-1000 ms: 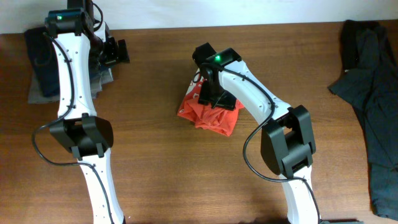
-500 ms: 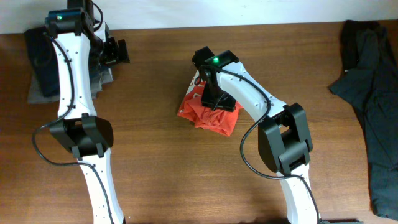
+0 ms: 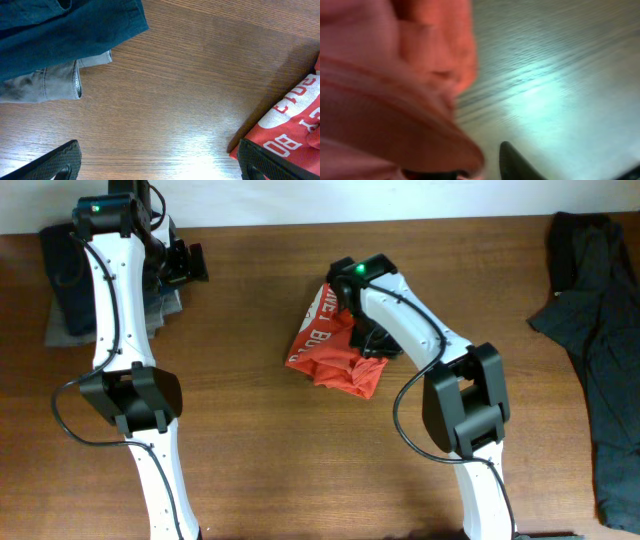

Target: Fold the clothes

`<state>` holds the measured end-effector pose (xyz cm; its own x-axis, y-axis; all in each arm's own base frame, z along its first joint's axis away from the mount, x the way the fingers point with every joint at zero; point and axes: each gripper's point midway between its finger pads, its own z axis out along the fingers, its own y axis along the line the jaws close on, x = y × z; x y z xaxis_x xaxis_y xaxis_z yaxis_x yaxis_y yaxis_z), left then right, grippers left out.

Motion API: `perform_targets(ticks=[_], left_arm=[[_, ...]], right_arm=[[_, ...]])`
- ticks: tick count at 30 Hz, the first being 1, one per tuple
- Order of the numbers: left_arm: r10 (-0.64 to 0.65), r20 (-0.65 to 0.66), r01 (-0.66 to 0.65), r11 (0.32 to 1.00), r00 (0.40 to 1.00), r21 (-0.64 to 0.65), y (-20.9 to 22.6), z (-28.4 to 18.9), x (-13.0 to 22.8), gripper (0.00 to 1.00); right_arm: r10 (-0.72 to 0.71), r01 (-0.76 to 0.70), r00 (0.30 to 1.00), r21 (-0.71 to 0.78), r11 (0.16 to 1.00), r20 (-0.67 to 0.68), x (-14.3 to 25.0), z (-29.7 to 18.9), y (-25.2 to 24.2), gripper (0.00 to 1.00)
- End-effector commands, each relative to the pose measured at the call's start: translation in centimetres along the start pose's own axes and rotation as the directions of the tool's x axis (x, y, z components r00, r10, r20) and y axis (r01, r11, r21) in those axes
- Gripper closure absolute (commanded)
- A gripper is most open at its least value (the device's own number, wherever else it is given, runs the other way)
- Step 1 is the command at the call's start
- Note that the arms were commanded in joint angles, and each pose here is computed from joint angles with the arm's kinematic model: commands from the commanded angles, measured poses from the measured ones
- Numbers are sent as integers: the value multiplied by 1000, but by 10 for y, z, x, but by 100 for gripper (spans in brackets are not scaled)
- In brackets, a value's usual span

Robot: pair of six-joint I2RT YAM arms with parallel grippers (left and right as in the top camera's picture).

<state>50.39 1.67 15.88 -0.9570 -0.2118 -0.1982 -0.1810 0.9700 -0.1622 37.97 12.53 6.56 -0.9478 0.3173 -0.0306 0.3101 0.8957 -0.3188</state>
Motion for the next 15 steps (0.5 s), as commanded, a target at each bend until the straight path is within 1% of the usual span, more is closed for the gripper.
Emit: perform_targets(ticks=[1,8,12,15], left_arm=[[-8,-11,8,1000,1000,-9,3,8,-1,1],[-8,-11,8,1000,1000,-9,3,8,-1,1],[-8,-10,8,1000,1000,-9,3,8,-1,1],[-7,-8,7,1000,1000,-9,3,8,-1,1]], right_arm=[[29,-30,998,12,999,57,-10,-23,-22,63],[13,-14,999,26,1000,38,-5,-25,-26,64],[-2,3,1000,-48,999,12,0,-32,-15,63],[-100,103,995,-150,983,26,-3,-52,-1,63]])
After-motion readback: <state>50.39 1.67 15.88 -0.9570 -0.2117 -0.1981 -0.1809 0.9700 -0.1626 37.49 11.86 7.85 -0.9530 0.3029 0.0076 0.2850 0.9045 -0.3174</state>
